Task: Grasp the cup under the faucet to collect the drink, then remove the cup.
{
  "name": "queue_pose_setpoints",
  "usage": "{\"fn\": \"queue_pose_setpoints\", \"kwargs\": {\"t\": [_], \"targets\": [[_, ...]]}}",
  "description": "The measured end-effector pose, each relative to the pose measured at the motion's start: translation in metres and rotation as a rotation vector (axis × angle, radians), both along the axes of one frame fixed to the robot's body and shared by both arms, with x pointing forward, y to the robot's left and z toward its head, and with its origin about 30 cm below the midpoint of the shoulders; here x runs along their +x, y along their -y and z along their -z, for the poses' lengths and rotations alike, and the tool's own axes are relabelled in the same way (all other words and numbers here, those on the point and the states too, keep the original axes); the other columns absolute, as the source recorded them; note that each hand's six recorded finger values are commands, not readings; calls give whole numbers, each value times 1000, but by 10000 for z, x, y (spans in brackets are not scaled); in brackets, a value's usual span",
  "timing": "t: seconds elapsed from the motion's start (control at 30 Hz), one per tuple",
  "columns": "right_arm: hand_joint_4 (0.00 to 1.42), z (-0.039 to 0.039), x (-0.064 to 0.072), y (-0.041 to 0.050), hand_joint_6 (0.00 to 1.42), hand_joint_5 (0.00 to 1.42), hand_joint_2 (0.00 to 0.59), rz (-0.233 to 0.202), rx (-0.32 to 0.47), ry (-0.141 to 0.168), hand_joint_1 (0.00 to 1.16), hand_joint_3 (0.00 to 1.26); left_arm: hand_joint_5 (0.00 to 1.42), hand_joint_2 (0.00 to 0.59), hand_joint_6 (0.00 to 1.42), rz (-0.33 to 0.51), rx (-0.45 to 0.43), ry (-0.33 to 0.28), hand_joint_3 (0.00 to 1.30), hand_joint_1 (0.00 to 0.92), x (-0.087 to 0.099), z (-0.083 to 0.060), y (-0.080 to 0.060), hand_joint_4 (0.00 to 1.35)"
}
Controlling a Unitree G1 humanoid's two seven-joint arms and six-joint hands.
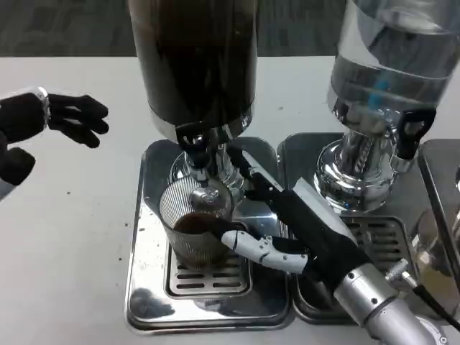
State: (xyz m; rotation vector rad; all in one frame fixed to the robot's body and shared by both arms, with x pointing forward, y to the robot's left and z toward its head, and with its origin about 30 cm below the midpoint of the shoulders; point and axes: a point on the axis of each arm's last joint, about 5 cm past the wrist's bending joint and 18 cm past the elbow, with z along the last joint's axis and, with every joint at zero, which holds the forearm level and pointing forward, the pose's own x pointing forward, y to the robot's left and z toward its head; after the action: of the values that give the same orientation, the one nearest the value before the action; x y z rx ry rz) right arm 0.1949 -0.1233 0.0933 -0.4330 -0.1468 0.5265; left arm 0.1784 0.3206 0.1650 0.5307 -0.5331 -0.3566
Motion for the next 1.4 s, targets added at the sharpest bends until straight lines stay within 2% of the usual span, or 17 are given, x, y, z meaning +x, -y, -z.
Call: {"fn": "queue_pose_setpoints", "kwargs": {"t": [0.03,0.43,0.57,0.9,1.0,1.1,1.4], "targets": [[0,1,6,0,95,0,197,1,-1,0,455,0,581,81,568,-1,-1,0,510,0,-1,2,0,523],[0,21,20,6,95,0,147,-9,-9,-13,412,0,586,91,573,-17,-7,-19,533,0,-45,43,-11,525],[0,33,25,8,95,0,142,-11,-24,-17,416,0,586,95,574,-21,-8,-24,537,0,-57,53,-14,525],[0,97,73,5,81,0,139,-18,-40,-46,425,0,586,101,576,-31,-13,-28,546,0,-73,66,-19,531],[0,115,86,-2,80,0,142,-30,-25,-45,397,0,592,107,578,-34,-14,-31,551,0,-80,72,-21,538],[0,130,103,-4,80,0,114,-42,-10,-44,374,0,594,110,578,-38,-16,-33,553,0,-87,79,-23,540],[0,145,195,-36,80,0,101,-65,-22,-36,380,0,602,122,581,-48,-21,-42,561,0,-103,98,-33,547]]}}
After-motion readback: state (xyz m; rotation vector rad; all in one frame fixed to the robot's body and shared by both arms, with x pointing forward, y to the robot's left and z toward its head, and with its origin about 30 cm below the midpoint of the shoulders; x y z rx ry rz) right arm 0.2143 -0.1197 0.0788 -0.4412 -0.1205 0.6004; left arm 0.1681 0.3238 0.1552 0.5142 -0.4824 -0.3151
